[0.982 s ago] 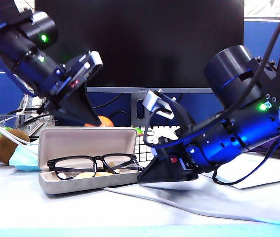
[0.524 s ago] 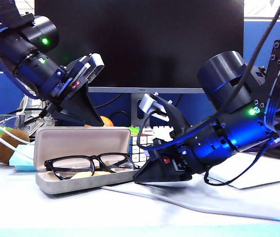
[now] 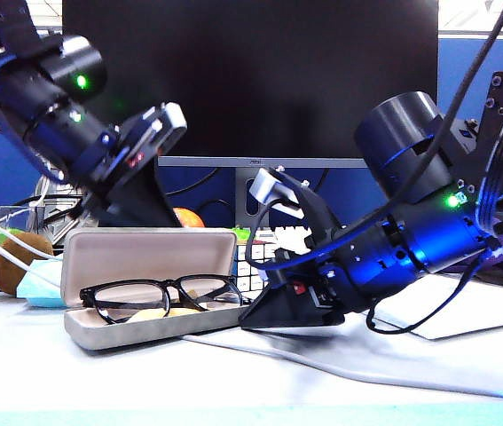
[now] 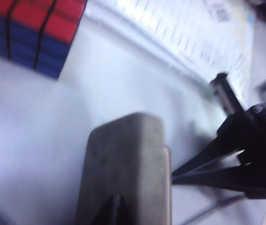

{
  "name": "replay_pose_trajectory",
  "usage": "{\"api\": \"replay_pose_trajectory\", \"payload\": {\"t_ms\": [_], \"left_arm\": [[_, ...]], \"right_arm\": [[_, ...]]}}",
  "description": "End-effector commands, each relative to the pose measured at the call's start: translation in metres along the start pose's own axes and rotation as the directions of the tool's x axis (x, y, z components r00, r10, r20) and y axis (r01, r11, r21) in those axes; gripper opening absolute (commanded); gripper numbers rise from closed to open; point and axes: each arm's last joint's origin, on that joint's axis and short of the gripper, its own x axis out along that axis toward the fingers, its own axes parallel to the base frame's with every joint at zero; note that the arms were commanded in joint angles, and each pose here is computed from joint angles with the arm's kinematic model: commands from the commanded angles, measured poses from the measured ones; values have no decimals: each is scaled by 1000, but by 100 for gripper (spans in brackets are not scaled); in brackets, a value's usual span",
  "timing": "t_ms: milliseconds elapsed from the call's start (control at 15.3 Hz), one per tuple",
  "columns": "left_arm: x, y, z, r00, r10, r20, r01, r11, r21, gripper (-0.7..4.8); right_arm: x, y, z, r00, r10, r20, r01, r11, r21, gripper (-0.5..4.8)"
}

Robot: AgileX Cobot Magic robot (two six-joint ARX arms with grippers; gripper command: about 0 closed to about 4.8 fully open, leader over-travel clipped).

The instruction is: Pick up the glasses, fold the temples of the glasses, place the glasses into the glasses case, and finally close the glasses case.

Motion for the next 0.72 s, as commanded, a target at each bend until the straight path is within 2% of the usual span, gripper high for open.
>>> {"api": "replay_pose_trajectory", "payload": {"t_ms": [65, 327, 458, 654, 720], "left_arm": [[14, -7, -4, 996, -82, -41, 82, 997, -1, -6], [41, -20, -13, 984, -130, -123, 132, 991, 12, -6], [43, -21, -12, 984, -130, -121, 134, 991, 24, -6], [23, -31, 3, 997, -66, -35, 69, 993, 100, -6], [4, -43, 15, 998, -32, 52, 25, 991, 128, -6]], "right_arm": [[0, 1, 2, 1000, 6, 8, -6, 1000, -1, -1], [0, 1, 2, 1000, 6, 17, -6, 1000, 10, -1], [0, 1, 5, 999, 4, 33, -4, 1000, 3, -1], [-7, 4, 17, 997, 2, 81, 0, 1000, -17, -1], [-18, 8, 34, 990, 2, 139, 4, 999, -42, -1]]}}
